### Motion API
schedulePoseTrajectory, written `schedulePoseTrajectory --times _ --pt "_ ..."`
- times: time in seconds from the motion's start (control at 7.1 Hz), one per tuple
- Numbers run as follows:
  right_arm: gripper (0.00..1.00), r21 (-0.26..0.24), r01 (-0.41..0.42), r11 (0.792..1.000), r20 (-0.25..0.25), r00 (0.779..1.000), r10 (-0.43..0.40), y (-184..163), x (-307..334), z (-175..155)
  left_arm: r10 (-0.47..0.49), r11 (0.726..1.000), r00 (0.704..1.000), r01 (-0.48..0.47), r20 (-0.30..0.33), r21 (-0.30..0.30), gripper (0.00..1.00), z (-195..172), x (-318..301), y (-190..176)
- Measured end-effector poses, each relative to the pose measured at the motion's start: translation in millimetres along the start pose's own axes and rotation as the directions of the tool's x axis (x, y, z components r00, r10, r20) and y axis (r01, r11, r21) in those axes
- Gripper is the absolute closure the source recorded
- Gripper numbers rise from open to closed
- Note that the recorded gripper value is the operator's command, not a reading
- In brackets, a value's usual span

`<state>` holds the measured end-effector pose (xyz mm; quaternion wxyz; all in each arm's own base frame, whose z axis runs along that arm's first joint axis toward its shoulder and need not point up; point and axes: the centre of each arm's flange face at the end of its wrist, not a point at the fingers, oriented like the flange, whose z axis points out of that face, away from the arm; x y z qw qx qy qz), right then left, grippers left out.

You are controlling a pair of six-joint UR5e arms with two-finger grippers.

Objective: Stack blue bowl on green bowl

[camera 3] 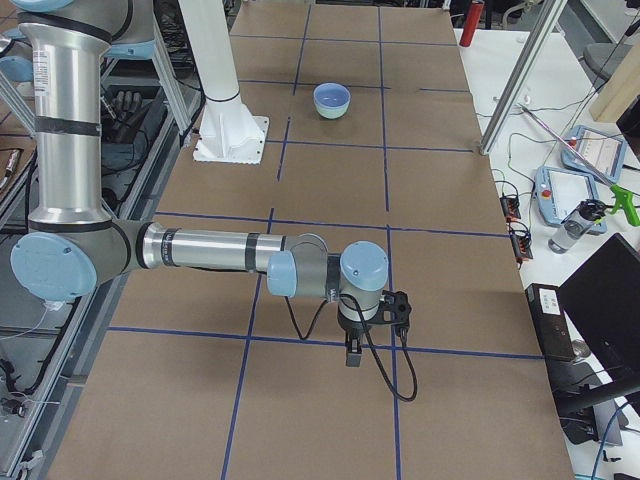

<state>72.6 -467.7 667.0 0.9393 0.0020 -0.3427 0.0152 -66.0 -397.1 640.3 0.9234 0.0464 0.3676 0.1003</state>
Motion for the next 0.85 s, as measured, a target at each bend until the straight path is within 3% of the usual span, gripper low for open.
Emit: schedulePoseTrajectory --times 0.85 --pt "0.00 0.000 0.000 1.000 0.000 1.000 0.000 0.0 0.0 0.0 0.005 1.000 1.000 -0.005 0.001 0.006 0.00 -2.4 2.0 -1.3"
